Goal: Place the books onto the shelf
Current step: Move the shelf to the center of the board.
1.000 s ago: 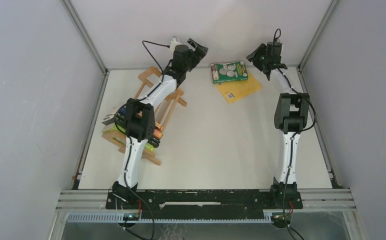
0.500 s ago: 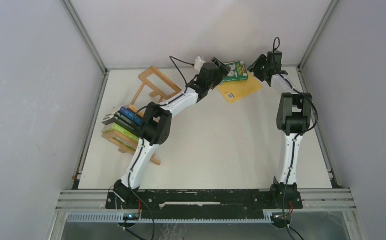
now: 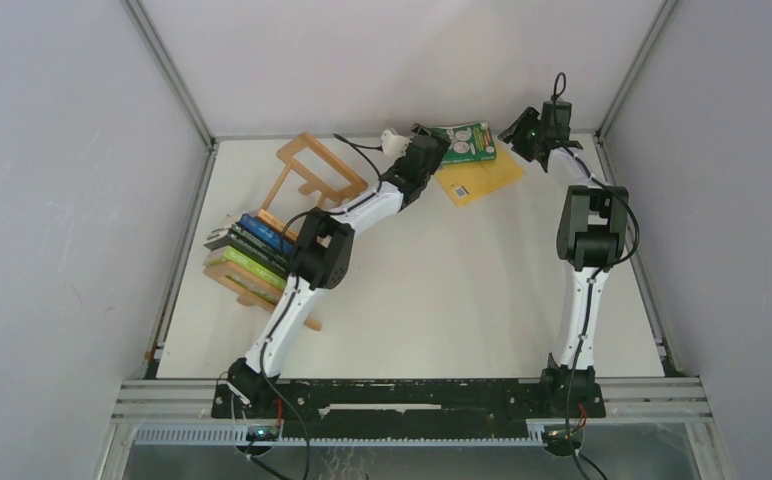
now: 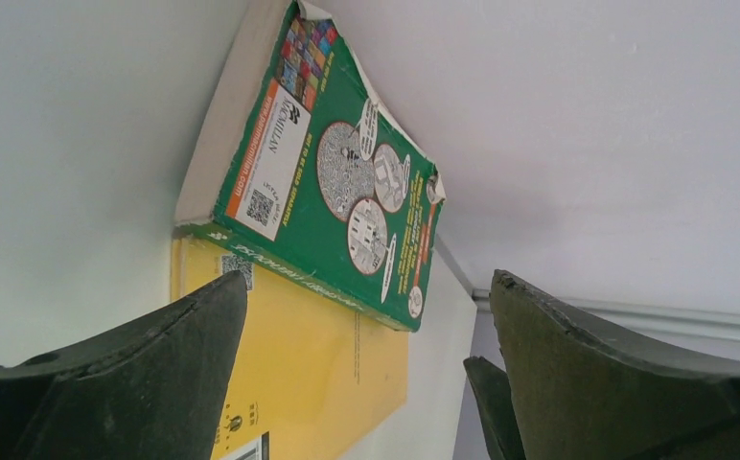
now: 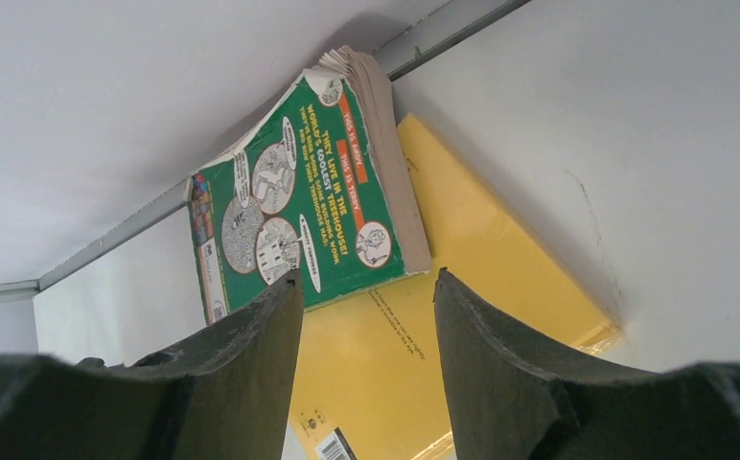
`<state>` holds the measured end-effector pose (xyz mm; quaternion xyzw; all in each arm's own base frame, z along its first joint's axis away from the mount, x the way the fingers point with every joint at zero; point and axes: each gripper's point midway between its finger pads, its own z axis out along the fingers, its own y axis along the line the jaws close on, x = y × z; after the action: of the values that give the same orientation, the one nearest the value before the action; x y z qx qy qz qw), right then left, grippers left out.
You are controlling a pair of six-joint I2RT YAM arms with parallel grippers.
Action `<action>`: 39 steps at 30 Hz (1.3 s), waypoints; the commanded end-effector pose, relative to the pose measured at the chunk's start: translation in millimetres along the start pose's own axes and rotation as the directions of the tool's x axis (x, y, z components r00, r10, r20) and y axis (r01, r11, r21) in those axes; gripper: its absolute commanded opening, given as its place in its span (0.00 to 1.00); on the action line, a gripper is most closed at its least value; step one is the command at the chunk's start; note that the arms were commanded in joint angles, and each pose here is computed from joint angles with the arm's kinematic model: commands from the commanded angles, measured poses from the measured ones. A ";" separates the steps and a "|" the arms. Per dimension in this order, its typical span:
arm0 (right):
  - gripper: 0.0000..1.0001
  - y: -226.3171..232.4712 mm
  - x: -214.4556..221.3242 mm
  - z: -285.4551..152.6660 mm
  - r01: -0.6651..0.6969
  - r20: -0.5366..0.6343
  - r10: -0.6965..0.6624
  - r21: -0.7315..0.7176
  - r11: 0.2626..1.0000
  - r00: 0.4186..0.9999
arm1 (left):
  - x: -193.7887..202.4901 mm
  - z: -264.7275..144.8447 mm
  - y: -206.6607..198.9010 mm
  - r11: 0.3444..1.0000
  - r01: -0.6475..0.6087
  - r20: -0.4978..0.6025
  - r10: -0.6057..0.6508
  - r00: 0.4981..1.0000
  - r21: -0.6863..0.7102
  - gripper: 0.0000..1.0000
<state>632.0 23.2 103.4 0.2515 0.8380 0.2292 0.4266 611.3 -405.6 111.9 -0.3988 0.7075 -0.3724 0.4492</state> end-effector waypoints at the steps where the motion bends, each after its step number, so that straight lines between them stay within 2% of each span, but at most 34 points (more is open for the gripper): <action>1: 0.60 31.2 -35.9 -9.8 0.044 0.080 -0.037 -0.084 0.995 0.996 | -19.6 -2.6 -35.5 0.995 0.081 0.085 -0.086 0.993 0.064 1.00; 14: 0.60 32.5 -37.3 6.9 0.053 0.063 -0.047 -0.091 0.994 0.997 | -36.1 -2.8 -34.0 0.996 0.073 0.157 -0.081 0.984 0.059 1.00; 39: 0.60 27.9 -34.7 32.1 0.063 0.046 -0.059 -0.083 0.995 0.997 | -57.5 25.8 -7.1 0.994 0.104 0.187 -0.109 0.976 0.040 1.00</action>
<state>672.8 25.8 108.6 0.2291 0.8332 0.2420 0.4413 639.9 -361.0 105.5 -0.4534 0.6626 -0.3411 0.4889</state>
